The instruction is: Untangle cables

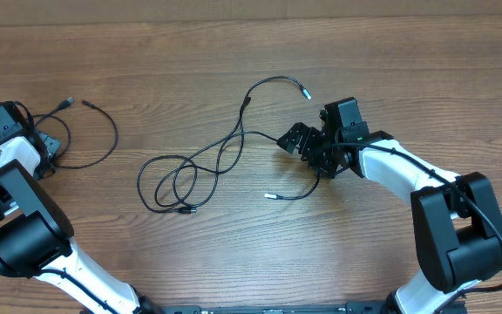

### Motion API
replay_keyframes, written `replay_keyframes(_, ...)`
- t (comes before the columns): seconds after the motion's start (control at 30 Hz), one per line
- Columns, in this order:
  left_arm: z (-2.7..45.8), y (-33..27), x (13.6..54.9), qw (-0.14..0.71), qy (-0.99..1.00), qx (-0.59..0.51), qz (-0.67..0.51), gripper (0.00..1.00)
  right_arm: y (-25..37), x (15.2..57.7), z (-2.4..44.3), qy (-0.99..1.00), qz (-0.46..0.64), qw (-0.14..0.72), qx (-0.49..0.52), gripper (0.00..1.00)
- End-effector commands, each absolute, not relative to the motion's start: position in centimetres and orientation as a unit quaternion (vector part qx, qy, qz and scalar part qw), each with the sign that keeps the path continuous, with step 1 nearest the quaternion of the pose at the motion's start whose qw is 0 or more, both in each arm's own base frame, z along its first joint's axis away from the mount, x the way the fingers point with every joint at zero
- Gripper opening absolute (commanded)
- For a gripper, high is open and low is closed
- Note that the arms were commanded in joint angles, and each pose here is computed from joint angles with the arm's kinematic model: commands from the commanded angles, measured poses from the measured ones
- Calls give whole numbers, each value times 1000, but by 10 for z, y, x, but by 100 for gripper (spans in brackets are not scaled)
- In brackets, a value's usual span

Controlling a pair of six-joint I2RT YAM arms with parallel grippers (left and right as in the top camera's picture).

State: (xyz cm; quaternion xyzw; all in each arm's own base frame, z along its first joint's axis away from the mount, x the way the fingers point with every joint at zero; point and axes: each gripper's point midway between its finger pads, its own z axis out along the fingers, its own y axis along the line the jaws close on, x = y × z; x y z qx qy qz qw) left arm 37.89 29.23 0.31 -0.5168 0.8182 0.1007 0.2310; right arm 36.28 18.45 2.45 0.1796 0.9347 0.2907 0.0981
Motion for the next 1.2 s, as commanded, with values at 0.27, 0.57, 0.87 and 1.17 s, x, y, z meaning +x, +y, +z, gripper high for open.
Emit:
replay_keyframes(0.27,93,297,413,304,820,-479,70,4,176,362,16,940,267,101,187,100)
replay_keyframes(0.57,176,316,412,356,816,-418,182,4,176,363,17,940,268,102,186,100)
replay_keyframes(0.87,137,299,413,311,838,-428,129,4,176,363,17,940,268,102,186,100)
replay_keyframes(1.17,131,279,424,311,854,-412,67,76,176,363,16,940,268,102,186,100)
